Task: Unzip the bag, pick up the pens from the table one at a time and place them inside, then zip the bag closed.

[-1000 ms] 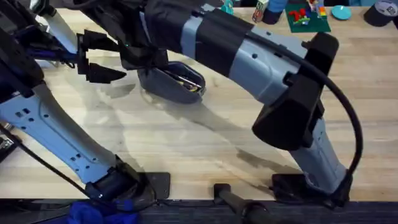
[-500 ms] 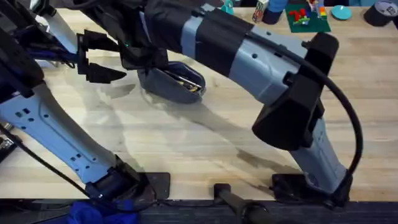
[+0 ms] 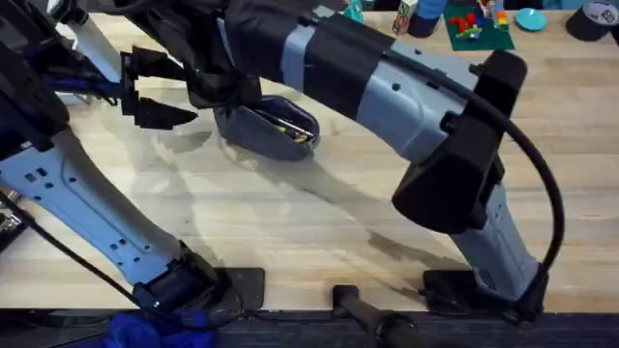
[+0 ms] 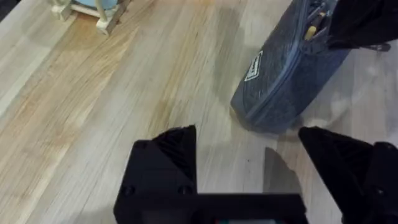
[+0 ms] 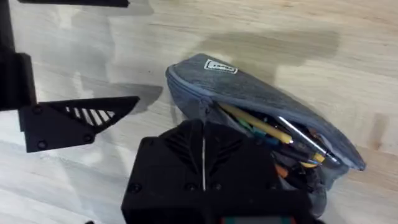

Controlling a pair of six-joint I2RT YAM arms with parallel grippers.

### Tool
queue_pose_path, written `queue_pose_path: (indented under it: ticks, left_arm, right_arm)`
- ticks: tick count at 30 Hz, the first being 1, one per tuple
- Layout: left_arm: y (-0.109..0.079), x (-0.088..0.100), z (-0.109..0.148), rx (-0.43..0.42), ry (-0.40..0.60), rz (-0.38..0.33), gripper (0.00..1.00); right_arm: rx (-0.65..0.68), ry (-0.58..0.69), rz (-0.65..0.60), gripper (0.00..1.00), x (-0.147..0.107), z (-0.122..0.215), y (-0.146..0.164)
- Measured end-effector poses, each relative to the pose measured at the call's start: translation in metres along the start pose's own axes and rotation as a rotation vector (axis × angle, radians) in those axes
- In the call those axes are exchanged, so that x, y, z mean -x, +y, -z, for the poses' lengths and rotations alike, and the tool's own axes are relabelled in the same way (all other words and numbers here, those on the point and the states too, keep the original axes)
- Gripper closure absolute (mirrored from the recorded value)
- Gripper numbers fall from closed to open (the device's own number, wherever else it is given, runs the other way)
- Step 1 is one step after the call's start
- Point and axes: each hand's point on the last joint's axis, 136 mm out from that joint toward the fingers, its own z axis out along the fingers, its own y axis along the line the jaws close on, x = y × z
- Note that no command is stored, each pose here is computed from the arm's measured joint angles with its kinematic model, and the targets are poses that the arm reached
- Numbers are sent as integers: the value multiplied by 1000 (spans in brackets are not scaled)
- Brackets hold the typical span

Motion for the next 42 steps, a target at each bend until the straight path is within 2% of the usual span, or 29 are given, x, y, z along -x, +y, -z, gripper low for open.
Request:
queue_pose_path:
  ticks: [10, 15, 21, 25, 31, 38, 42]
  left_arm:
    - [-7, 20, -36, -94, 9, -56, 2]
    - [-11, 30, -53, -140, 14, -82, 67]
    - [-16, 34, -64, -176, 28, -101, 72]
    - [-17, 34, -65, -184, 36, -105, 112]
    - [-18, 32, -65, -190, 49, -106, 264]
    - [-20, 31, -65, -199, 56, -100, 550]
    - [-23, 30, -64, -213, 65, -88, 883]
  right_arm:
    - [-2, -2, 0, 971, 0, 0, 0]
    - [-2, -2, 0, 971, 0, 0, 0]
    - [-2, -2, 0, 971, 0, 0, 0]
    - [-2, -2, 0, 971, 0, 0, 0]
    - [-2, -2, 0, 969, 0, 0, 0]
    - [-2, -3, 0, 972, 0, 0, 0]
    - [-5, -6, -2, 971, 2, 0, -2]
